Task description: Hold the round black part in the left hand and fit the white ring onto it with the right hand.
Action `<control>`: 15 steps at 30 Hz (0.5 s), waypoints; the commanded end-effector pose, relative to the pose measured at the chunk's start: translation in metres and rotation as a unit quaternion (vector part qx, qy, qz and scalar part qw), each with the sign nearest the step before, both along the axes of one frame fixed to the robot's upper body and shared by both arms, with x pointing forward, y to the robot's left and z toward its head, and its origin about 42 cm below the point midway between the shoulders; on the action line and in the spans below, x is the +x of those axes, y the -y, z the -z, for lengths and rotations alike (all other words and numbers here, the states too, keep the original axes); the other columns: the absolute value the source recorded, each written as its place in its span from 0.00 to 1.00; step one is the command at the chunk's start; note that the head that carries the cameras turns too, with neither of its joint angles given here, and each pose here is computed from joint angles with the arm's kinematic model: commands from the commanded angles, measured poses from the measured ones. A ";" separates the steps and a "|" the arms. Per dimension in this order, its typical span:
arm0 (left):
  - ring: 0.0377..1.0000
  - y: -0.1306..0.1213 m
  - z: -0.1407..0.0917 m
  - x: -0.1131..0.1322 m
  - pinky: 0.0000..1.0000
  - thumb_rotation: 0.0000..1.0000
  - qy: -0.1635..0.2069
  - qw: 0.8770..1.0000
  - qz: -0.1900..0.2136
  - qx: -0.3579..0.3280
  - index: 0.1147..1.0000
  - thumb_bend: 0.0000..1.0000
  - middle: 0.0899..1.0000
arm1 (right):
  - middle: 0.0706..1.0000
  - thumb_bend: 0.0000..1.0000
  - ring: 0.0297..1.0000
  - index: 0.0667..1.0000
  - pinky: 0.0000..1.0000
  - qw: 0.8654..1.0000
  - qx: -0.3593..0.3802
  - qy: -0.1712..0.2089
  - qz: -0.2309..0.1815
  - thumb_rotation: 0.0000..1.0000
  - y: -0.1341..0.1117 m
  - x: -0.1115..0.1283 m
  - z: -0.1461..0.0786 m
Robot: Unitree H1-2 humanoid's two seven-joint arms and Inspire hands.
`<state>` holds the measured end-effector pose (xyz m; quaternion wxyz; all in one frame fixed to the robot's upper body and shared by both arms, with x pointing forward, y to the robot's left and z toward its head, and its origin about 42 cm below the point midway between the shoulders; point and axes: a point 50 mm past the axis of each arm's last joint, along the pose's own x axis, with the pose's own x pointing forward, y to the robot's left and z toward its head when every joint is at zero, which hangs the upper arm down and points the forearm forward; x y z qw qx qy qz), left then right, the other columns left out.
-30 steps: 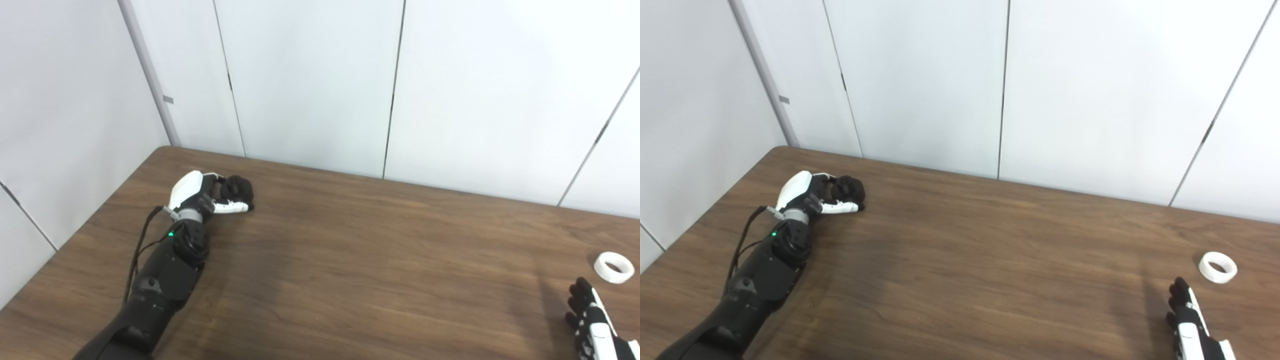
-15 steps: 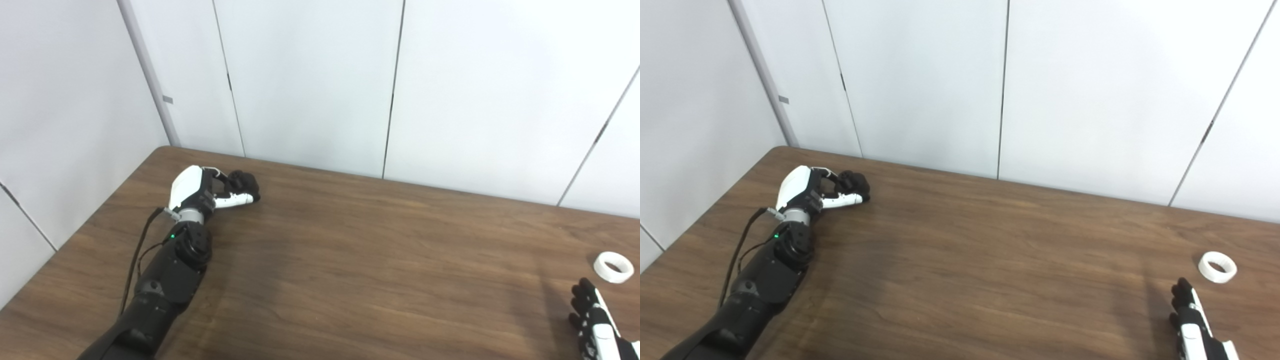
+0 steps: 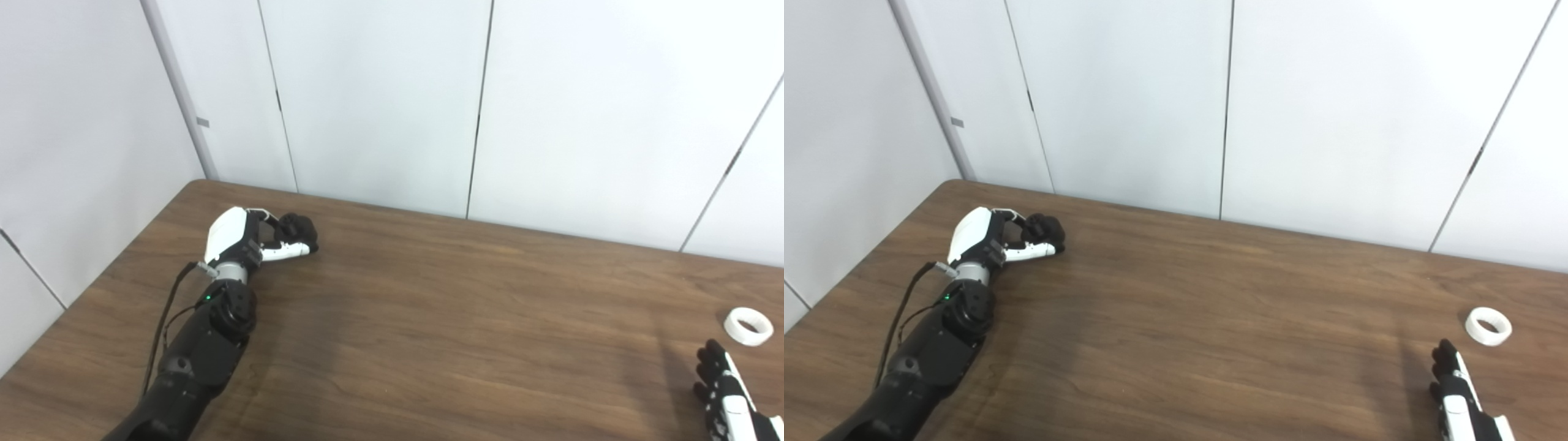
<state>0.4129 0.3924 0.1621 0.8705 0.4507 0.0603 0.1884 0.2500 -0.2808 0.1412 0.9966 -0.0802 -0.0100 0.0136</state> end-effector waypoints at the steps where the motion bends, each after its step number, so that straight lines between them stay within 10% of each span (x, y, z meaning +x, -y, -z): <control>1: 0.92 0.003 -0.027 0.003 0.98 0.05 0.039 0.999 0.018 0.027 0.42 0.52 0.79 | 0.98 0.41 1.00 1.00 1.00 0.999 -0.007 0.041 -0.003 1.00 -0.001 0.004 -0.014; 15: 0.89 0.078 -0.034 -0.053 0.89 0.05 0.029 0.989 0.136 0.040 0.42 0.52 0.79 | 0.98 0.47 1.00 1.00 1.00 0.999 -0.018 0.035 0.005 1.00 -0.008 0.005 -0.013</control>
